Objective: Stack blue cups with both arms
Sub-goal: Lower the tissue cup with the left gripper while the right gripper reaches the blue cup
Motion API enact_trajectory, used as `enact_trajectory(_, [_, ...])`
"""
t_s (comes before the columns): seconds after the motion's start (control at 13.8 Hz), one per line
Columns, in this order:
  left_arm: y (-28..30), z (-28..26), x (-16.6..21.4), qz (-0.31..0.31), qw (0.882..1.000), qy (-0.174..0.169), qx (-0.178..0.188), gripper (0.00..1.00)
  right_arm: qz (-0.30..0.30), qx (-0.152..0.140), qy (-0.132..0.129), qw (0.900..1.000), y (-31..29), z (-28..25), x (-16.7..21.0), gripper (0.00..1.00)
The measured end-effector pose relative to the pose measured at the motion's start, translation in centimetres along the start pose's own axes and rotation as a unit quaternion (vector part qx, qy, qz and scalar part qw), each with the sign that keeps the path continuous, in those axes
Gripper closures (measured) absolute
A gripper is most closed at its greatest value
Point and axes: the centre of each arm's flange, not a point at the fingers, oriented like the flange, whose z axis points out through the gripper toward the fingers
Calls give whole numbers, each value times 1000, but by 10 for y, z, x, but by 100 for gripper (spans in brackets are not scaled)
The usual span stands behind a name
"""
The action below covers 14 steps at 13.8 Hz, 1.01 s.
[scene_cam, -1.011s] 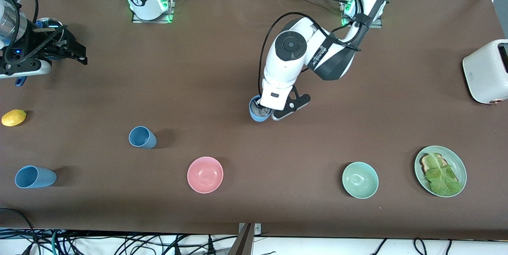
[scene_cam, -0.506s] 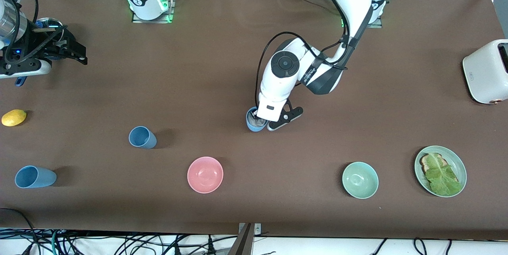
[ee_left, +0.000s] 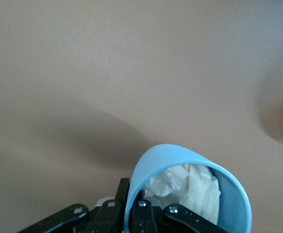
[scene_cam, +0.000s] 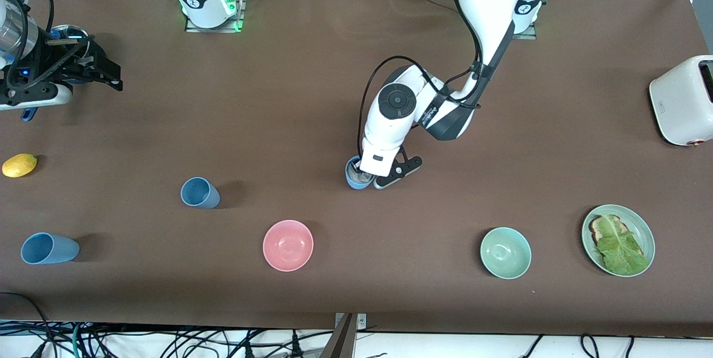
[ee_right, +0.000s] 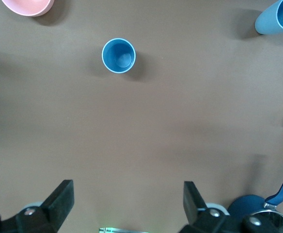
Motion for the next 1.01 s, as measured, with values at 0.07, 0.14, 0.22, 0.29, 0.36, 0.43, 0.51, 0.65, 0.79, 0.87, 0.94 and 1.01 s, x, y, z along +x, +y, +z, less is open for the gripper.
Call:
enact_trajectory(0.07, [-1,4,2,1,1000,3,0,94,0,0,0,1000,0,0,0,0])
enact_trajectory(0.14, [-2,8,4,0,1000,5,1,94,0,0,0,1000,0,0,0,0])
enact_trajectory(0.22, [-4,13,6,-1,1000,6,3,94,0,0,0,1000,0,0,0,0])
enact_trajectory(0.29, [-5,18,8,-2,1000,6,6,94,0,0,-1,1000,0,1,0,0])
enact_trajectory(0.36, [-7,22,8,-2,1000,5,8,94,0,0,-2,1000,0,2,0,0])
enact_trajectory(0.43, [-7,25,8,-2,1000,4,9,94,0,0,-3,1000,0,3,0,0])
enact_trajectory(0.51, [-8,28,8,-2,1000,4,10,94,0,0,-2,1000,0,4,0,0])
enact_trajectory(0.65, [-8,30,8,-2,1000,3,11,94,0,0,-1,1000,0,8,3,0])
enact_trajectory(0.79, [-9,32,8,-2,1000,3,12,90,0,1,-1,1000,1,14,7,0])
enact_trajectory(0.87, [-9,32,8,-2,1000,3,11,80,0,1,-2,1000,1,17,9,0])
enact_trajectory(0.94, [-8,32,8,-1,1000,4,11,71,0,1,-3,1000,1,19,11,0])
enact_trajectory(1.01, [-8,31,9,-1,1000,4,10,60,0,1,-3,1000,2,21,13,0])
